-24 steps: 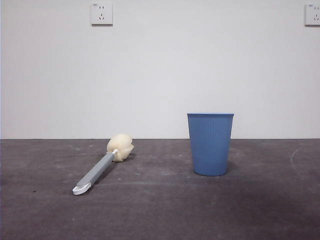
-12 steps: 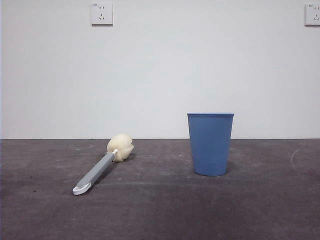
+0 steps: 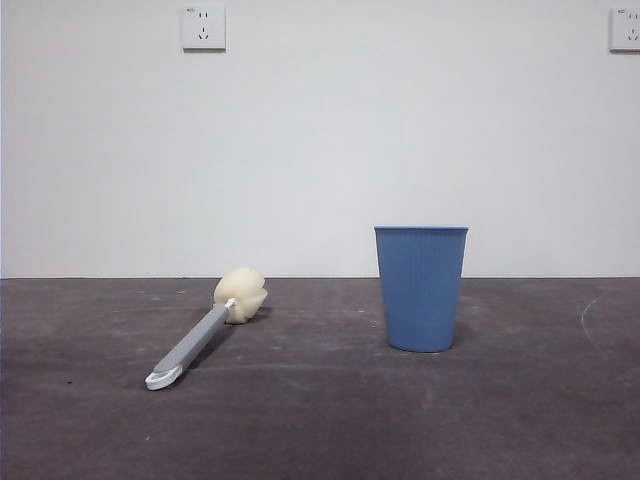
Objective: Pick up the cup brush,pick up the cup,insert the brush into the cup,clean the cup,put the cup brush back,put the cup back to the fixed position on the table
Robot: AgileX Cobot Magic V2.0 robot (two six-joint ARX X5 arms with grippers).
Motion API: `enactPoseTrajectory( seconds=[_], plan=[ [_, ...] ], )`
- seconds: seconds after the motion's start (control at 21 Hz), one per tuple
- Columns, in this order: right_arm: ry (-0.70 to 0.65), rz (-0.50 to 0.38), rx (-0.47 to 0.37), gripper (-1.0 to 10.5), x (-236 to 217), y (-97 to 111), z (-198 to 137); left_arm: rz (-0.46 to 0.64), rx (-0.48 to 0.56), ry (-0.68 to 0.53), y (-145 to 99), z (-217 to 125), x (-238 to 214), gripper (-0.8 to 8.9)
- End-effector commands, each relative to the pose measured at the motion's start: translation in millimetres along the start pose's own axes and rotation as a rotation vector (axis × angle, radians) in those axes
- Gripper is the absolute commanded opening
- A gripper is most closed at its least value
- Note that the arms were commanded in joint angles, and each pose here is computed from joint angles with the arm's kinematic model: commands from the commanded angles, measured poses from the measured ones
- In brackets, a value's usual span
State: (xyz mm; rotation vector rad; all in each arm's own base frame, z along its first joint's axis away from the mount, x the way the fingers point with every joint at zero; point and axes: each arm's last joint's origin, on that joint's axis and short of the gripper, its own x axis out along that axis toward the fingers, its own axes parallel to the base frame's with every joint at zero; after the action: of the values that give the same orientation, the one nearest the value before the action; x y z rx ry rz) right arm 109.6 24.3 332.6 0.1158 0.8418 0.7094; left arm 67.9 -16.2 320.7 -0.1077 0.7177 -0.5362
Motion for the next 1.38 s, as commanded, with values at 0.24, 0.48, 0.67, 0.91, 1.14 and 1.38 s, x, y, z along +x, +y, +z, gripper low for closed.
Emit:
enactPoseTrajectory(
  seconds=[0.24,0.48,0.67,0.91,1.14,1.38],
  plan=[
    [-0.006,0.003,-0.028,0.6,0,1,0,-0.005,0.029,0.01,0,1,1,0.01],
    [-0.023,0.0,0.011,5.7,0,0,2,-0.008,0.018,0.027,2,4,4,4.87],
    [-0.019,0.0,0.015,5.7,0,0,3,-0.021,0.019,0.047,4,7,10,4.85],
    [-0.013,0.0,0.028,5.7,2,-1,4,-0.039,0.002,0.058,8,17,21,4.85],
    [-0.008,0.002,0.031,5.7,3,-2,4,-0.076,-0.008,0.079,10,31,41,4.85],
    [-0.008,0.003,0.032,5.7,3,-2,4,-0.048,0.006,0.116,3,47,77,4.85]
  ],
)
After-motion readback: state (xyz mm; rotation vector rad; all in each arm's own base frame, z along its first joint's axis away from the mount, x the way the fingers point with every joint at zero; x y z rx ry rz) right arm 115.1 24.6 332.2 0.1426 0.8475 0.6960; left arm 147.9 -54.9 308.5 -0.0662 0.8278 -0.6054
